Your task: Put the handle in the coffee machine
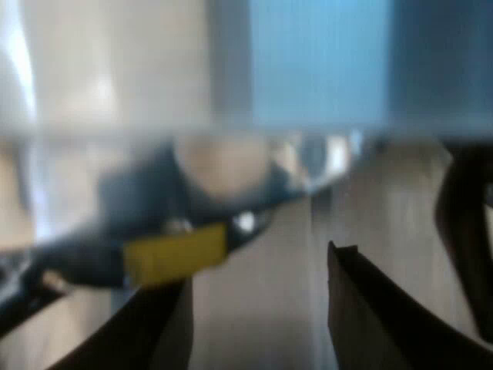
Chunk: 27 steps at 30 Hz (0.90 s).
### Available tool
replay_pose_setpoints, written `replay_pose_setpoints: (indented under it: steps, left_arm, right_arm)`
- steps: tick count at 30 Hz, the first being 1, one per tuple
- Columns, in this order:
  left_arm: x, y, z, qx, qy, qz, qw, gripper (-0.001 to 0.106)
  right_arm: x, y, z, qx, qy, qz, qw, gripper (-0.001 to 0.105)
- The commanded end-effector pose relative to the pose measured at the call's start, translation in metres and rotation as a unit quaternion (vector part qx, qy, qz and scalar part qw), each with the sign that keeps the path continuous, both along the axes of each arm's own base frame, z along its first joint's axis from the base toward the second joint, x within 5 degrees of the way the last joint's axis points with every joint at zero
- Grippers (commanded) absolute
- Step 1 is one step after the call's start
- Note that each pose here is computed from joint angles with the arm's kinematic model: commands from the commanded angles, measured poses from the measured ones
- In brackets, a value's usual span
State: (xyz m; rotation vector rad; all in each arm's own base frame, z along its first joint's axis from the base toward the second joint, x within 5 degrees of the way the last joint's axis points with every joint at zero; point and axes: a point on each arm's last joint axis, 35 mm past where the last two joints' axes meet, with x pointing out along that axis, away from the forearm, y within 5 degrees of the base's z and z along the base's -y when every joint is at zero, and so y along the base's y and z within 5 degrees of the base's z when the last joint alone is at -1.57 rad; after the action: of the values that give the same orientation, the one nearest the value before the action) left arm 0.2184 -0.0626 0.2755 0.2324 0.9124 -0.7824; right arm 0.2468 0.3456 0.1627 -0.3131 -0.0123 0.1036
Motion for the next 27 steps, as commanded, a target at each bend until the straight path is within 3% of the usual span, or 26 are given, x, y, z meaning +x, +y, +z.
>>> replay_pose_setpoints:
  steps: [1,9,15,20,27]
  left_arm:
    - [-0.007,-0.014,0.002,-0.053,0.018,-0.049,0.9973,0.0]
    - [-0.01,-0.019,0.002,-0.061,0.041,-0.037,0.9966,0.0]
    - [-0.016,-0.024,-0.002,-0.066,0.072,-0.022,0.995,0.0]
    - [-0.028,-0.024,-0.01,-0.069,0.083,-0.009,0.9941,0.0]
    - [-0.037,-0.02,-0.002,-0.079,0.048,-0.011,0.9957,0.0]
  right_arm:
    - [-0.012,-0.002,0.015,0.021,-0.004,0.05,0.9985,0.045]
    - [-0.026,-0.02,0.023,0.017,0.011,0.058,0.9981,0.045]
    - [-0.031,-0.026,0.029,-0.026,0.047,0.079,0.9954,0.045]
    - [-0.034,-0.029,0.029,-0.061,0.088,0.114,0.9877,0.045]
    - [-0.038,-0.037,0.019,-0.09,0.117,0.119,0.9818,0.045]
